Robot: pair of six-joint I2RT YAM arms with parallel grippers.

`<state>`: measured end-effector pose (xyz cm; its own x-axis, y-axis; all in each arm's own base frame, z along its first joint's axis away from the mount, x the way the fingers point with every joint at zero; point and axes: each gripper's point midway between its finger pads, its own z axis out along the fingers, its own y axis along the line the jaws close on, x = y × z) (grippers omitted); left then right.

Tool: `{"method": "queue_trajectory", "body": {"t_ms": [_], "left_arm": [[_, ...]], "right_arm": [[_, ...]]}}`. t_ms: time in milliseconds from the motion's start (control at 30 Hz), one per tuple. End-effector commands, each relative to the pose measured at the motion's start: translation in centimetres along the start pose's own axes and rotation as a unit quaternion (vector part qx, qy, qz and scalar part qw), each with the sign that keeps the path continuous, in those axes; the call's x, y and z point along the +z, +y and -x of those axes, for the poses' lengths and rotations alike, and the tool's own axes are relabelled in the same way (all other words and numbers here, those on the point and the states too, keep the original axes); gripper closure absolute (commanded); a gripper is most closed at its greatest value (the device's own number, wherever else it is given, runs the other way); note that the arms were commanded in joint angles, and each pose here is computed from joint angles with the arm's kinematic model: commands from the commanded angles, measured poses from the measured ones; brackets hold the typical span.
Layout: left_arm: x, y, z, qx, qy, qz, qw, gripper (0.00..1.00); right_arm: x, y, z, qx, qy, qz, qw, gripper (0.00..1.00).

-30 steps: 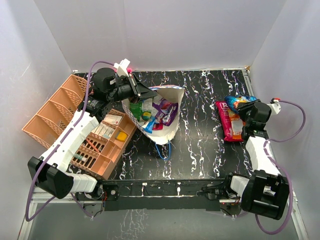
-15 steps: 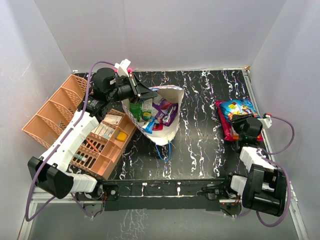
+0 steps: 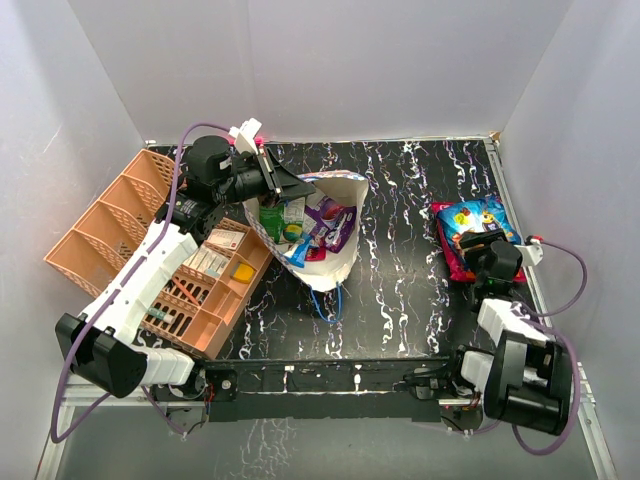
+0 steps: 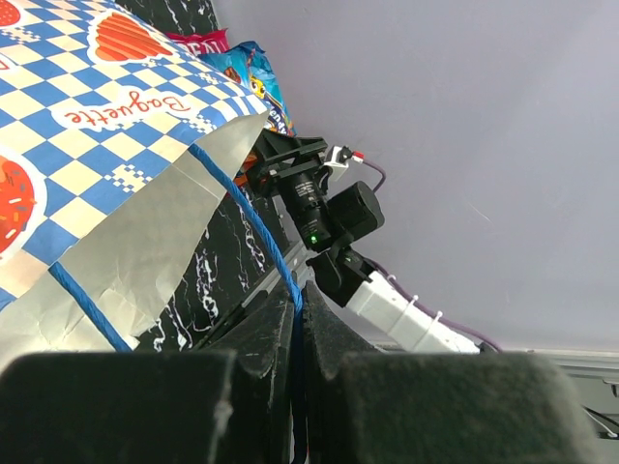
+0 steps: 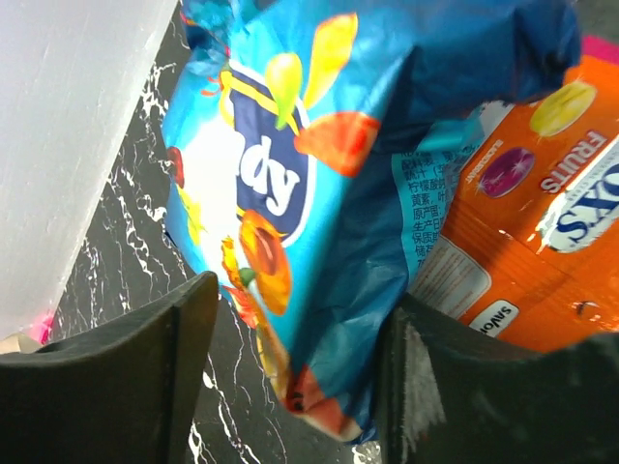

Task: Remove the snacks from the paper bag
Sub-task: Place the snack at the center of the board.

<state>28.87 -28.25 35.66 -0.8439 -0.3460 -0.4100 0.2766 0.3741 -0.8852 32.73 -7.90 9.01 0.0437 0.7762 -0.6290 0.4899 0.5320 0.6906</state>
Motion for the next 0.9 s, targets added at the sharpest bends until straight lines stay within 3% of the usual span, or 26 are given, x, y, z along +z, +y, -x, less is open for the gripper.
{"method": "queue_trajectory", "body": {"t_ms": [0,333,633,800,867], "left_arm": [[-1.2,-1.8,-0.4,0.014,-0.002,-0.029,0.999,1.00],[-1.5,-1.8,-1.3,0.010,0.014,-0.039,0.999,1.00],[-1.8,-2.3,-1.2,0.015,0.010,-0.043,0.999,1.00],[-1.4,-2.0,-1.1,0.011,0.011,-0.040,0.999,1.00],[-1.2,-2.0,-1.0,0.010,0.013,-0.042,0.999,1.00]], "right_arm": [[-1.2,0.2,2.4,-0.002,-0.044,-0.014,0.999,0.33],[-3.9,-1.6,4.0,0.011,-0.063,-0.090,0.994,0.10],[-3.8,6.3,7.4,-0.055,-0.042,0.011,0.998,0.09],[-3.8,13.7,5.8,-0.135,0.009,0.213,0.968,0.09],[-2.8,15.1,5.2,-0.128,0.036,0.239,0.962,0.09]]}}
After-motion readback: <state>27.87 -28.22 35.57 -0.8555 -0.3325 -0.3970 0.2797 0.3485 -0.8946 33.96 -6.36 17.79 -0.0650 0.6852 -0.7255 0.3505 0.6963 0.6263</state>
